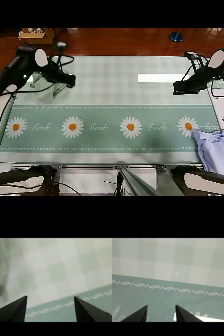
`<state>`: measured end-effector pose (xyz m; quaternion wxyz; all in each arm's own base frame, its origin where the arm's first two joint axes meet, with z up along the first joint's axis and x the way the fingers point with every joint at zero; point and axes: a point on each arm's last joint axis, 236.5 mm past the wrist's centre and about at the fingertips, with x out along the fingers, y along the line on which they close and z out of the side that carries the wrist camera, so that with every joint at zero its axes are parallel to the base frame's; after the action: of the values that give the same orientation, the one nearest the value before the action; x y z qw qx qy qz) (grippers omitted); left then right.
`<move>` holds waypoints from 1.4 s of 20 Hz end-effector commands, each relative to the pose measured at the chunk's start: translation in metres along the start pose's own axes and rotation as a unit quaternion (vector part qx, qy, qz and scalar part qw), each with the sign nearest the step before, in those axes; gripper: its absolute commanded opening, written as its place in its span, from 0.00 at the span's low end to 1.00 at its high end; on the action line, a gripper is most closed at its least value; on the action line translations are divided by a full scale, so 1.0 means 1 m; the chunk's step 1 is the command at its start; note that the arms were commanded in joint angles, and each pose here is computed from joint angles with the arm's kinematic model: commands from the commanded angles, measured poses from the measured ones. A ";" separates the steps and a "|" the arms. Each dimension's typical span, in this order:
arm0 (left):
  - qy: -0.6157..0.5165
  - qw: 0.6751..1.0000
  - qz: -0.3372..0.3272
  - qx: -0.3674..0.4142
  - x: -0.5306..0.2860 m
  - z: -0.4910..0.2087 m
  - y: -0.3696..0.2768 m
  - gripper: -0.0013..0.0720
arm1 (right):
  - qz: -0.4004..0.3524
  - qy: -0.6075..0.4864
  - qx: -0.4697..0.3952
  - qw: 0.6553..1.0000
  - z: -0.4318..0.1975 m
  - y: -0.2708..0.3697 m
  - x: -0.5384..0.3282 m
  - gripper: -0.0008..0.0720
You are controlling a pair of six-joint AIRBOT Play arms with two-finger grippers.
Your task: Fold the shirts.
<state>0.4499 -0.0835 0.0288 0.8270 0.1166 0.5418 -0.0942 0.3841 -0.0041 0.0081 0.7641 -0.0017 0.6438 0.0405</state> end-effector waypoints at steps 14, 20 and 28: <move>0.028 0.981 0.073 -0.178 0.125 -0.029 0.150 0.95 | -0.007 -0.046 -0.001 0.999 0.022 -0.003 -0.001 0.60; 0.023 0.980 0.079 -0.183 0.085 -0.005 0.158 0.06 | -0.020 -0.020 -0.006 1.000 0.010 -0.009 0.000 0.59; -0.261 0.956 0.025 -0.132 -0.200 0.139 0.078 0.05 | -0.038 0.009 -0.009 0.999 -0.019 -0.014 -0.029 0.56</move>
<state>0.5427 0.0033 0.1717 0.9170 -0.0039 0.3983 0.0232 0.3715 -0.0198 0.0197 0.7587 -0.0302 0.6505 0.0201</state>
